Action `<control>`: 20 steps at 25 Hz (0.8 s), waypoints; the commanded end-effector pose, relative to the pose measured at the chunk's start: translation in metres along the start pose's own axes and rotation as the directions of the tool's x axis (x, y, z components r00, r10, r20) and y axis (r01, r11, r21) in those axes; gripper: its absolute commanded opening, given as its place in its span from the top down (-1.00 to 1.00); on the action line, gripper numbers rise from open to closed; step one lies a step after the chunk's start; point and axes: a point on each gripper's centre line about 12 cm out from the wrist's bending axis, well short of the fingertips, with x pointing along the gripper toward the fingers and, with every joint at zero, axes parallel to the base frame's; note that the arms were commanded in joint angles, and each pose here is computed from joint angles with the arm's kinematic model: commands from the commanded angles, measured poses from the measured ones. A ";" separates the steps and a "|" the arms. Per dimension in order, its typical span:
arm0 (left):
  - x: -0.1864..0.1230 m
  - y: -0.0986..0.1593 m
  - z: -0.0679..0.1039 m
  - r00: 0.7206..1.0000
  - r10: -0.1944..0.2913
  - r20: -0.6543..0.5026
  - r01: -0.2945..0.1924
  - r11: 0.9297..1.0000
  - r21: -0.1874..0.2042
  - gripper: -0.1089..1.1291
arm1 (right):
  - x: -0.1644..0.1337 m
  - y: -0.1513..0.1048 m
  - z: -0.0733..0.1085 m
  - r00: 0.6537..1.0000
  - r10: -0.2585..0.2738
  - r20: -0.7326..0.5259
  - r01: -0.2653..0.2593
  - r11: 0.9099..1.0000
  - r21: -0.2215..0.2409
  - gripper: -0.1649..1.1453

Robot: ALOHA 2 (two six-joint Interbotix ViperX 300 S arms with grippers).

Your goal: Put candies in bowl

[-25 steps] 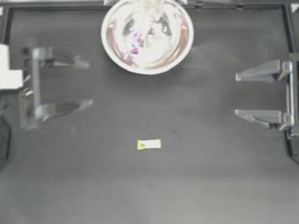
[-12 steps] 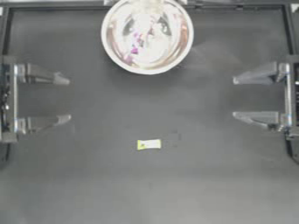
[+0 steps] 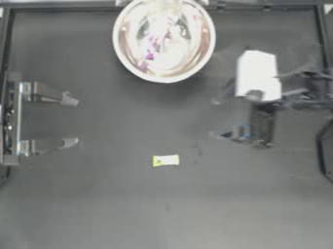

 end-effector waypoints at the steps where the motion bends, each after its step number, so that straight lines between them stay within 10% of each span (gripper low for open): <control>1: -0.002 0.001 0.004 1.000 0.004 0.026 -0.004 1.000 -0.003 -0.81 | 0.019 0.008 0.022 0.998 0.009 -0.058 -0.012 0.999 -0.047 -0.78; 20: -0.004 0.001 0.000 1.000 0.005 0.023 -0.005 1.000 -0.011 -0.81 | 0.129 0.049 0.023 0.957 0.035 -0.289 -0.077 0.988 -0.136 -0.77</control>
